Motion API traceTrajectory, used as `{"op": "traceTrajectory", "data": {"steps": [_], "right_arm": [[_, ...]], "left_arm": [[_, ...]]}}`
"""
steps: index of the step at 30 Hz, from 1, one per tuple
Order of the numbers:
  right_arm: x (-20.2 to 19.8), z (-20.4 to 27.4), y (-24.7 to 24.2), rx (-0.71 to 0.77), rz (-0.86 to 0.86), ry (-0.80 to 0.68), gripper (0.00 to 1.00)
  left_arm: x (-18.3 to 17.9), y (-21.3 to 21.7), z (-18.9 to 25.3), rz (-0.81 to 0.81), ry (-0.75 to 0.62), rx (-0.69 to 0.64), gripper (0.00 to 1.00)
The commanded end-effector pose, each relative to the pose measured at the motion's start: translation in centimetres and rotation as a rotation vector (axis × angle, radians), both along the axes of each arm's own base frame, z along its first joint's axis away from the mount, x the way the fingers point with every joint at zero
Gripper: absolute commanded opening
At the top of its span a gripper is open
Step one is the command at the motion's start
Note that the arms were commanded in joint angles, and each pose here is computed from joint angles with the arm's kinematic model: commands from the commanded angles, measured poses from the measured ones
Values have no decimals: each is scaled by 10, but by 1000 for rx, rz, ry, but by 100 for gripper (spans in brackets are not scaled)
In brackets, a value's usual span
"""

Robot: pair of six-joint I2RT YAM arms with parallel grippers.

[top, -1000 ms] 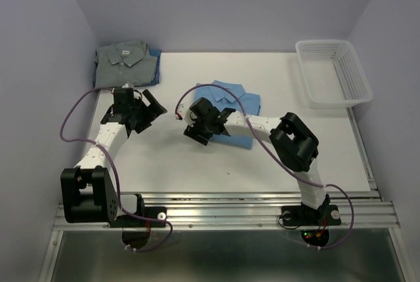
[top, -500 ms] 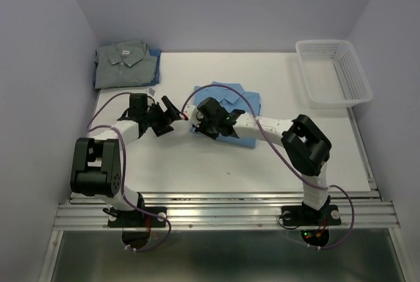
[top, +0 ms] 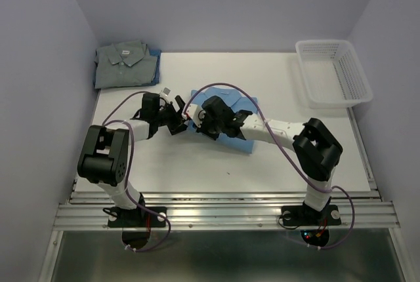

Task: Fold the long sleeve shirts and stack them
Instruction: Neatly place the folded shirt to the corner

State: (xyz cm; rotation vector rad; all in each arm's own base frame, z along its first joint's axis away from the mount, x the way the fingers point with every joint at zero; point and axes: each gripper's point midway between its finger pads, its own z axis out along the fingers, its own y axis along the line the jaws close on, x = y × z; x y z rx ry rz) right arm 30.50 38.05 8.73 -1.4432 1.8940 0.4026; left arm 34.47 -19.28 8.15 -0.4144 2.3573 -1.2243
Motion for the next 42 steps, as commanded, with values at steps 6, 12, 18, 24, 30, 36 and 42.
{"op": "traceTrajectory", "data": {"steps": [6, 12, 18, 24, 30, 36, 42], "right_arm": [[-14, 45, 17, 161, 100, -51, 1], [-28, 47, 18, 190, 171, -39, 1], [-26, 50, 20, 204, 172, -55, 1], [-14, 44, 10, 176, 110, -79, 1], [-5, 53, -4, 201, -43, -97, 100], [-7, 113, -32, 379, -242, -146, 100], [3, 127, -93, 378, -506, -275, 100]], "left_arm": [[39, -16, -6, -28, -47, 2, 99], [61, -26, -19, -42, -48, 0, 99], [69, -51, -22, -130, -76, -17, 74], [73, -56, 0, -188, -149, -29, 0], [114, -31, 33, -163, -334, 249, 0], [158, 2, 57, -239, -458, 565, 0], [186, 48, 77, -238, -475, 820, 0]]}}
